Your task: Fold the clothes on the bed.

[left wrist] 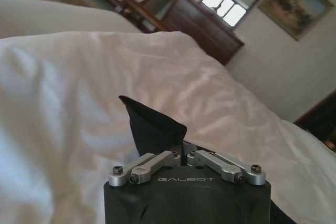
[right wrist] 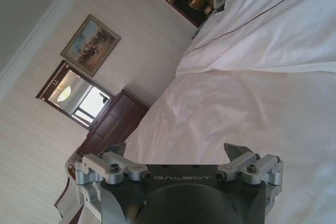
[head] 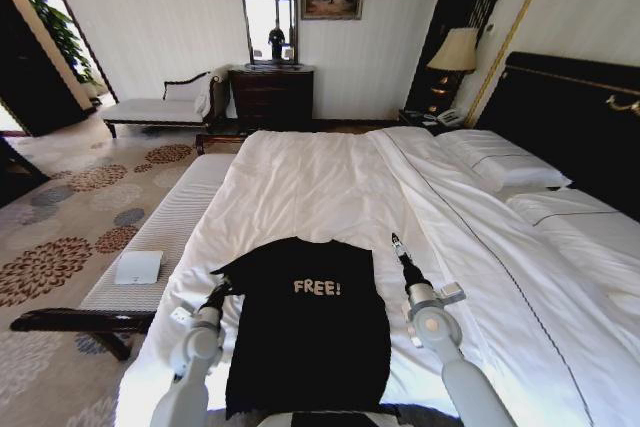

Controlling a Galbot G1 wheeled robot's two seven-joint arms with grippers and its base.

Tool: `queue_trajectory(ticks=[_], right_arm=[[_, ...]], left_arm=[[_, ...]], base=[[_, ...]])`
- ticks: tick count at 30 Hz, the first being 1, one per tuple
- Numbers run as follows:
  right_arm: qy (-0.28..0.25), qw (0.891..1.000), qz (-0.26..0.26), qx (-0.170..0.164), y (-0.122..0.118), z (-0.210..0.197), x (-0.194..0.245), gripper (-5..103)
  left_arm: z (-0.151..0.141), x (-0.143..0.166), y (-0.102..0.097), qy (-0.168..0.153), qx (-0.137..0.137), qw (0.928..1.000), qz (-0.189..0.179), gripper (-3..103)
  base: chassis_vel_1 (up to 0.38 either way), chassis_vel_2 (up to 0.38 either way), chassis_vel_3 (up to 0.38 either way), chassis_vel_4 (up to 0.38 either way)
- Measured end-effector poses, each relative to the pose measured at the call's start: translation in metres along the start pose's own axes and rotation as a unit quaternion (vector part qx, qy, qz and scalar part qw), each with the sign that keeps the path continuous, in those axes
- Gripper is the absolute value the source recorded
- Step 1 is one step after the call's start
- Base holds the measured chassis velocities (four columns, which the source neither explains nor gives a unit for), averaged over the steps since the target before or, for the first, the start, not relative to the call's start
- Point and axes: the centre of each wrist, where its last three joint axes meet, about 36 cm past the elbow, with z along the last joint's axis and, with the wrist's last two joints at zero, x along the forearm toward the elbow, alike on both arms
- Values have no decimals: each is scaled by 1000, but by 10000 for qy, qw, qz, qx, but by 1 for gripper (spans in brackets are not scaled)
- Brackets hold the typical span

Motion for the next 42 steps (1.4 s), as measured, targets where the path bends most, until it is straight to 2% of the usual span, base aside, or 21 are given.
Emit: queue_trajectory(ticks=[5, 16, 26, 32, 35, 36, 38, 40, 41, 42], right_arm=[[22, 10000, 35, 9, 0, 0, 1, 100], [21, 9999, 103, 22, -5, -1, 2, 100], [16, 9999, 144, 23, -6, 1, 2, 100], [13, 9999, 156, 33, -6, 1, 2, 100], [12, 9999, 158, 37, -6, 1, 2, 100], [12, 9999, 163, 41, -7, 1, 2, 100], [12, 9998, 167, 46, -7, 1, 2, 100], [14, 9998, 181, 55, -8, 1, 1, 100], [12, 9998, 188, 58, -9, 1, 0, 100], [12, 9998, 188, 58, -9, 1, 0, 100]], left_arm=[[19, 4, -12, 249, -636, 9967, 447, 0], [42, 4, -23, 430, -758, 9930, 796, 0], [64, -1, -18, 669, -1080, 9873, 951, 0], [68, -2, -21, 651, -1121, 9862, 1026, 0], [68, 1, -22, 629, -1231, 9853, 1001, -2], [64, 4, -25, 601, -1267, 9847, 1031, 3], [61, 8, -27, 596, -1289, 9841, 1068, 3], [54, 15, -31, 610, -1418, 9811, 1169, 15], [52, 20, -32, 635, -1577, 9778, 1227, 20], [52, 20, -32, 635, -1577, 9778, 1227, 20]], base=[[0, 0, 0, 0], [0, 0, 0, 0], [0, 0, 0, 0], [0, 0, 0, 0], [0, 0, 0, 0], [0, 0, 0, 0], [0, 0, 0, 0], [0, 0, 0, 0], [0, 0, 0, 0], [0, 0, 0, 0]])
